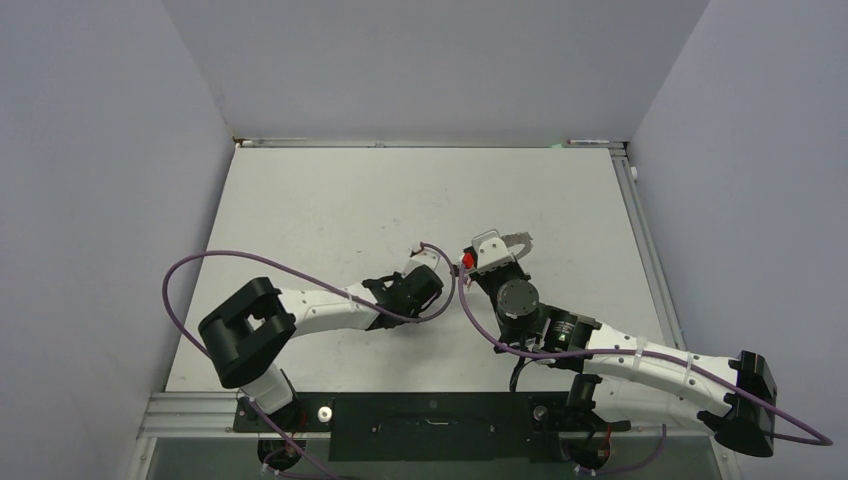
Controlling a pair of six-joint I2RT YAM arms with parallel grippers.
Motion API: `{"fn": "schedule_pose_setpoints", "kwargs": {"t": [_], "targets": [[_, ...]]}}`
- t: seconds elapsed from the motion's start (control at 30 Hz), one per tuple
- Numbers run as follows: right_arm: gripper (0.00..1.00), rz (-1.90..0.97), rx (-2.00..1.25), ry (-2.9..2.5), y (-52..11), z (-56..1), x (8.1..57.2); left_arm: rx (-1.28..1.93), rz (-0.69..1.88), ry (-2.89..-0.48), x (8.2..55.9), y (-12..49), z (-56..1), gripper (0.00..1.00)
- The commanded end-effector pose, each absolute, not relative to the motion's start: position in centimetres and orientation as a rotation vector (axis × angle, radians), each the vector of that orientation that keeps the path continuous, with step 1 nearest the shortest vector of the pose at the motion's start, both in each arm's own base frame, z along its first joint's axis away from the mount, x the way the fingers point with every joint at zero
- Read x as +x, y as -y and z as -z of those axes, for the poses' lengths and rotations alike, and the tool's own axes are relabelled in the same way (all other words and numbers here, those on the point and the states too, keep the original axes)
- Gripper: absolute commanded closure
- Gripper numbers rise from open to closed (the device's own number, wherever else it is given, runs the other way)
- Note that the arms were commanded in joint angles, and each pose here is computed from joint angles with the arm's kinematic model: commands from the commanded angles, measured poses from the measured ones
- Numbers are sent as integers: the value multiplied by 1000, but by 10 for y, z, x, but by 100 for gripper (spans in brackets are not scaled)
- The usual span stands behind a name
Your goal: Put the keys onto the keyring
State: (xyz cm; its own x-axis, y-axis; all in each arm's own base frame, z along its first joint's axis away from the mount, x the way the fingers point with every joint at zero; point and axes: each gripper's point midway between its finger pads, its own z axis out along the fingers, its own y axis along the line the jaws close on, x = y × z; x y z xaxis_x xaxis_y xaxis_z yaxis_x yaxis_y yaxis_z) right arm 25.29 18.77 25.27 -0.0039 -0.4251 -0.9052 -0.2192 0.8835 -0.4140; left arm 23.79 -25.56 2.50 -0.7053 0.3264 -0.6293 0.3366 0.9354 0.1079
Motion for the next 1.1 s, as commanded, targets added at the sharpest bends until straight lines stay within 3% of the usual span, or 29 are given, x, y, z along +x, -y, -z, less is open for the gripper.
{"fn": "schedule_pose_setpoints", "kwargs": {"t": [0.0, 0.5, 0.77, 1.07], "targets": [[95, 107, -430, -1551, -185, -282, 253, 492, 185, -2317, 240, 280, -66, 100], [95, -56, -422, -1510, -191, -304, 242, 641, 429, -2054, 213, 274, -173, 100], [95, -145, -486, -1480, -204, -311, 235, 871, 493, -1863, 176, 264, -220, 100], [95, -219, -604, -1462, -226, -304, 227, 1148, 513, -1468, 145, 249, -243, 100]]}}
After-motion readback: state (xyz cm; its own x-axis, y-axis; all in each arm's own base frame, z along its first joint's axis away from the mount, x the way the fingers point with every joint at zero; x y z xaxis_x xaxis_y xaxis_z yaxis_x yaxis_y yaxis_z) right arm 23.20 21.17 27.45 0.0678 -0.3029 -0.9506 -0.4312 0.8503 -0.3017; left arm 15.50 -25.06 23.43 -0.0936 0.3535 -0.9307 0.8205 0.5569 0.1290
